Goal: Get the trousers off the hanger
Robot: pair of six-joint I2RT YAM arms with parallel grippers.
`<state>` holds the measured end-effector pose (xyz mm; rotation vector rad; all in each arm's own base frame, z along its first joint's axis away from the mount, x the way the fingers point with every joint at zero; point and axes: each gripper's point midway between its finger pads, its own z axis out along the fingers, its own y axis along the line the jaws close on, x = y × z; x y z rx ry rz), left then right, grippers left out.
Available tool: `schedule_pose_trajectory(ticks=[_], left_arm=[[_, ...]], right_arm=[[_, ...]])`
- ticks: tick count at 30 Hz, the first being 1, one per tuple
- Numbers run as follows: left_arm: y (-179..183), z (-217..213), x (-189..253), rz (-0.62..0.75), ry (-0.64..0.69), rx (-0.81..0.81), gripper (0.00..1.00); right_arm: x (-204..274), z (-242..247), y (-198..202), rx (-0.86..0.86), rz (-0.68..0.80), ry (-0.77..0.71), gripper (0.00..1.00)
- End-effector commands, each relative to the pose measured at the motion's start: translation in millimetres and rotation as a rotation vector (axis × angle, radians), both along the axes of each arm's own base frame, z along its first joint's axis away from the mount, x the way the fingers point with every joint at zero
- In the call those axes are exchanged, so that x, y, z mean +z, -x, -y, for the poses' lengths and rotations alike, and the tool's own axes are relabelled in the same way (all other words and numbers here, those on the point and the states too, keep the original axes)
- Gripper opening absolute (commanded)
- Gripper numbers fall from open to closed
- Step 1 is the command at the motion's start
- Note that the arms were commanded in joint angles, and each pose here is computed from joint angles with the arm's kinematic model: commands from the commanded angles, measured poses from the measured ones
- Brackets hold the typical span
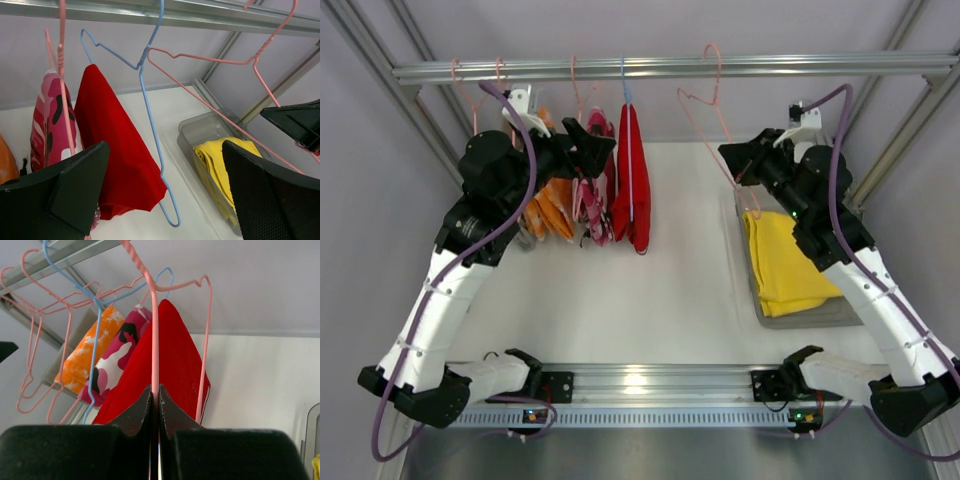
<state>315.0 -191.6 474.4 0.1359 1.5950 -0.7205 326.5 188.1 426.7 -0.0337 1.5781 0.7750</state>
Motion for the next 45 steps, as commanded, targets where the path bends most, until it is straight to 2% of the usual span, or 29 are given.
schedule_pose_trajectory(ticks=[1,4,6,13,21,28,31,32,34,35,36,39,43,45], left_arm=[[5.6,-11.8,10.5,0.015,0.019,0.030,0.99],[5.7,-14.6,6.6,-0.003,0.013,0.025,0.99],[3.5,-15.4,0.9,-0.017,0.004,0.028,0.99],[-5.3,-17.7,-13.0,-0.056,-0.019,0.049,0.99],[-11.3,-17.4,-25.7,-0.141,-0.033,0.018,0.99],[-6.8,-17.8,-34.5,-0.168,-0.058,-0.014,0.99],[-5.8,-19.7,-45.9,-0.203,-0.085,-0.023,0.99],[-6.3,-20.0,-47.3,-0.212,-0.094,-0.030,0.99],[-3.3,-21.3,-54.5,-0.245,-0.114,-0.046,0.99],[-2.2,-21.6,-53.9,-0.239,-0.134,-0.056,0.99],[0.2,-21.7,-53.7,-0.238,-0.148,-0.068,0.99],[10.1,-24.1,-56.2,-0.239,-0.219,-0.101,0.99],[12.8,-49.1,-63.2,-0.221,-0.360,-0.022,0.99],[17.2,-62.7,-60.7,-0.196,-0.393,0.034,0.99]], right_arm=[[44.0,6.3,-6.2,-0.100,0.143,-0.060,0.00],[32.6,2.4,-9.7,-0.123,0.123,-0.053,0.00],[47.0,4.5,-11.5,-0.137,0.175,-0.081,0.00],[69.7,0.5,-16.9,-0.146,0.217,-0.083,0.00],[8.3,-23.7,-38.8,-0.134,0.089,-0.007,0.00],[-20.7,-41.0,-30.5,-0.062,0.038,0.014,0.00],[-22.2,-44.8,-23.7,-0.024,0.045,0.021,0.25],[-21.9,-45.5,-21.6,-0.013,0.046,0.023,0.51],[-16.8,-43.0,-13.6,0.001,0.053,0.032,0.76],[-13.5,-40.2,-9.9,0.001,0.059,0.036,0.96],[-19.3,-35.7,-6.4,-0.006,0.041,0.062,0.99],[-7.2,-14.6,14.0,-0.031,0.095,0.110,1.00],[2.2,26.4,57.3,-0.067,0.186,0.215,0.99],[-5.7,45.1,65.7,-0.111,0.193,0.270,1.00]])
